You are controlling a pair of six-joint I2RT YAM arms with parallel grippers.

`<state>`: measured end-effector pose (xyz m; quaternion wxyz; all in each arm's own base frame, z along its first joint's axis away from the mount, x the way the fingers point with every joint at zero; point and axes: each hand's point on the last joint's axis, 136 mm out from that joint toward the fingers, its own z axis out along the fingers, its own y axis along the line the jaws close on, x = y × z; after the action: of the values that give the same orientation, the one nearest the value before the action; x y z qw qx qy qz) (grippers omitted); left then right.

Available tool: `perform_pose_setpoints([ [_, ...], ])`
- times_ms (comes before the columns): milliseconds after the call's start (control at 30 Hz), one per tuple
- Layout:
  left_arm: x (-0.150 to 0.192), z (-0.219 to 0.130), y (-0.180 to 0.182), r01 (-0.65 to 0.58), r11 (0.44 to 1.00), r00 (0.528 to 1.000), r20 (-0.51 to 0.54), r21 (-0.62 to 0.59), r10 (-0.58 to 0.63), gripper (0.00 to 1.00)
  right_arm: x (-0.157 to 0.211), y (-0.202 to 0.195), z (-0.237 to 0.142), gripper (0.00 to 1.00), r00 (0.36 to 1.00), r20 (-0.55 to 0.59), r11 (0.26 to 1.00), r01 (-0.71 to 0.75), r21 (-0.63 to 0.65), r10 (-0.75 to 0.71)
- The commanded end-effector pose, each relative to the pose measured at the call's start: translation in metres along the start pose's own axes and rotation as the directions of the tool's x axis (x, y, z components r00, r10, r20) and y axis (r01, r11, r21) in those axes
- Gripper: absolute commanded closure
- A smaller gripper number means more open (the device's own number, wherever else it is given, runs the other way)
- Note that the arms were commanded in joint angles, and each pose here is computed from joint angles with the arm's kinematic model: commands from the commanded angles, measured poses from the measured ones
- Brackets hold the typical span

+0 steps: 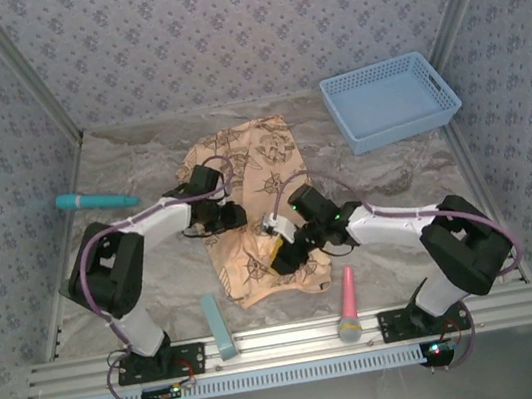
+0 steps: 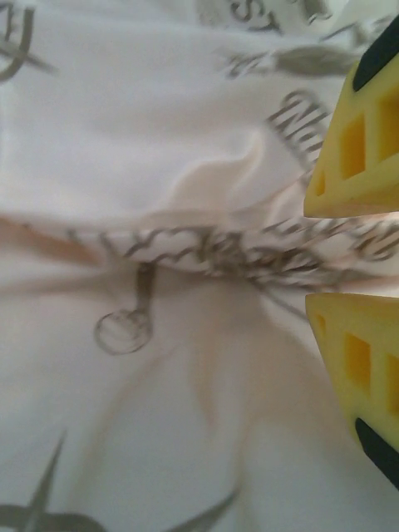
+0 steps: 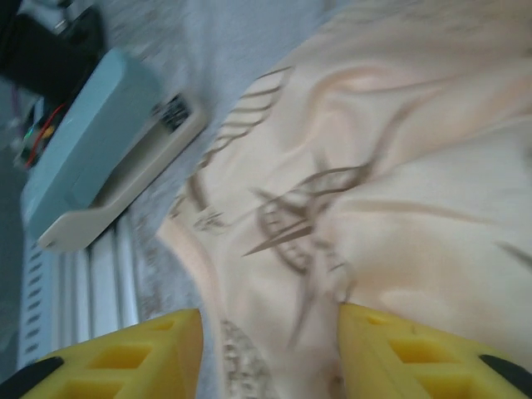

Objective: Fold the inside-out t-shirt

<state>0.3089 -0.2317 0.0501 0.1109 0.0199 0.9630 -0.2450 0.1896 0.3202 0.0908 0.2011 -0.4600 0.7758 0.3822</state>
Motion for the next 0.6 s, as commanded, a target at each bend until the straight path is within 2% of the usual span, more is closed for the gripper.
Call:
perform_pose_setpoints([
  [0,0.031,-0.012,-0.017,0.033,0.998,0.997,-0.067,0.054,-0.030,0.69,-0.016,-0.023,-0.020,0.49,0.999,0.033,0.987,-0.022,0.161,0.017],
  [133,0.055,-0.003,-0.037,0.063,0.991,0.992,-0.118,0.117,-0.049,0.65,-0.010,-0.046,-0.023,0.48,0.995,0.043,0.967,-0.093,0.238,0.085],
  [267,0.062,0.012,-0.042,0.067,0.994,0.989,-0.139,0.091,-0.054,0.63,-0.012,-0.061,-0.022,0.48,0.990,0.063,0.945,-0.141,0.294,0.128],
  [300,0.063,0.015,-0.044,0.069,0.994,0.988,-0.144,0.086,-0.056,0.64,-0.011,-0.065,-0.019,0.48,0.988,0.051,0.939,-0.152,0.308,0.144],
  [367,0.068,0.019,-0.050,0.050,0.993,0.988,-0.154,0.104,-0.034,0.75,-0.008,-0.077,-0.016,0.50,0.982,0.030,0.918,-0.183,0.353,0.184],
  [467,0.075,0.015,-0.059,-0.008,0.992,0.989,-0.144,0.127,0.027,0.88,-0.004,-0.086,-0.009,0.58,0.973,0.005,0.907,-0.216,0.361,0.230],
  [567,0.080,0.007,-0.067,-0.108,0.983,0.988,-0.097,0.151,0.123,0.95,-0.007,-0.089,-0.005,0.81,0.967,0.005,0.904,-0.240,0.355,0.255],
])
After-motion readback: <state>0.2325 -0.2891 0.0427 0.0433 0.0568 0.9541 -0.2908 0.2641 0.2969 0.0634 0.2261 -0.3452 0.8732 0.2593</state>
